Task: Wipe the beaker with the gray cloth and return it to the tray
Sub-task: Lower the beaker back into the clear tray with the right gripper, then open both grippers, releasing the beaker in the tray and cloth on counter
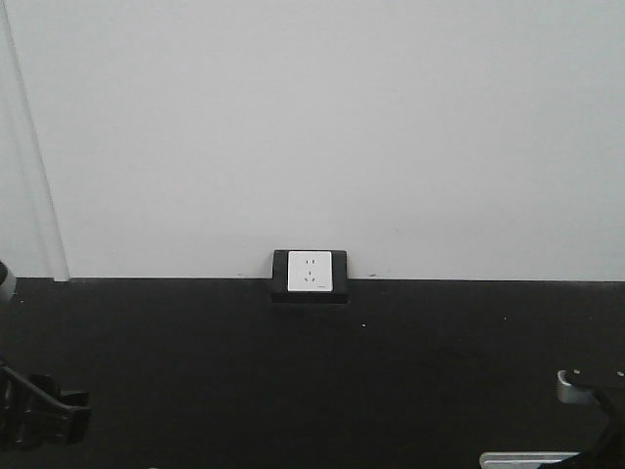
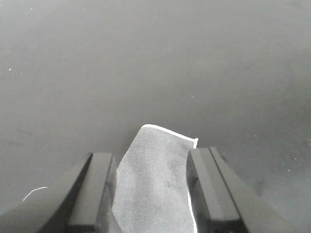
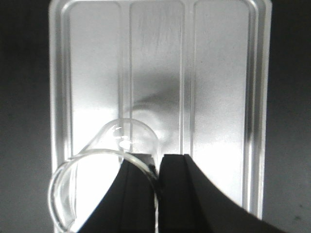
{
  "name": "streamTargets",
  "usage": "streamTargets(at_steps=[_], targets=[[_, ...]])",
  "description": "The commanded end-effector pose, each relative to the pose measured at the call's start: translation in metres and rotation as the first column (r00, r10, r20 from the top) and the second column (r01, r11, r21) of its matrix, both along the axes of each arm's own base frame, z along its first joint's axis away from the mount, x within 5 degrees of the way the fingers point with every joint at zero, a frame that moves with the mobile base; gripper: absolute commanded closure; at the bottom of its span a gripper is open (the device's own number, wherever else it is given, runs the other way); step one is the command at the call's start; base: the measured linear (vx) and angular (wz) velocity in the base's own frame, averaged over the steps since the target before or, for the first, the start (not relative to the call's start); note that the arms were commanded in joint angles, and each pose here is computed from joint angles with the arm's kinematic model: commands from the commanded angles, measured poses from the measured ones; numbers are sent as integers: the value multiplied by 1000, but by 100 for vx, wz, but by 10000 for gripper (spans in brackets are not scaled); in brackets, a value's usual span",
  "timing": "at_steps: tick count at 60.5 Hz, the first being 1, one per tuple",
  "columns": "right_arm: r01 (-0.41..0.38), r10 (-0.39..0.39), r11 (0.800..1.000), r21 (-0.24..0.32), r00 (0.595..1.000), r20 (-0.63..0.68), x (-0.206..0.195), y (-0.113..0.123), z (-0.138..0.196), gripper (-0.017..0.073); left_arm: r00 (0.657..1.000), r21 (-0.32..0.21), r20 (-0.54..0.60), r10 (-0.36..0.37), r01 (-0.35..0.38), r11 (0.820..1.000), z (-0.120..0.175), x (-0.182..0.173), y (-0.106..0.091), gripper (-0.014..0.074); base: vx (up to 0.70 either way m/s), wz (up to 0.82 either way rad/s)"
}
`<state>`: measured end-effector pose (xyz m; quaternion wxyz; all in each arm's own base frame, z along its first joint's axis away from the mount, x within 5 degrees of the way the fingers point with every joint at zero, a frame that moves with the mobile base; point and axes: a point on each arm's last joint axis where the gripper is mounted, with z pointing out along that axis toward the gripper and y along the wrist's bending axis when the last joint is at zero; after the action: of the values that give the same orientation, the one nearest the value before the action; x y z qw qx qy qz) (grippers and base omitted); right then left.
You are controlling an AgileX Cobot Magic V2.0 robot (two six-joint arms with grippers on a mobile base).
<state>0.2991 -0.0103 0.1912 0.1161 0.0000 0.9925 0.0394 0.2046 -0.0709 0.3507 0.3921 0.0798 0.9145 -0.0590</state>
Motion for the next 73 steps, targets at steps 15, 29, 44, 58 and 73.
streamTargets(at_steps=[15, 29, 44, 58, 73], targets=[[14, -13, 1000, -7, 996, 92, 11, -3, 10, 354, 995, -38, 99, 2, 2, 999, 17, 0, 0, 132, 0, 0], [35, -38, 999, 31, 994, 98, 10, 0, 15, 167, 995, -38, 99, 2, 2, 999, 17, 0, 0, 132, 0, 0], [21, -27, 999, 34, 984, 178, -12, 2, 58, 149, 995, -38, 97, 2, 2, 999, 17, 0, 1, 132, 0, 0], [-3, -6, 1000, 25, 944, 329, -60, 6, 121, 169, 998, -21, 70, 1, 1, 1000, 15, -2, 1, 139, 0, 0], [-30, 47, 999, -38, 758, 650, -124, 11, 182, 524, 988, -17, 150, -28, 31, 999, 18, -17, 7, 416, 0, 0]])
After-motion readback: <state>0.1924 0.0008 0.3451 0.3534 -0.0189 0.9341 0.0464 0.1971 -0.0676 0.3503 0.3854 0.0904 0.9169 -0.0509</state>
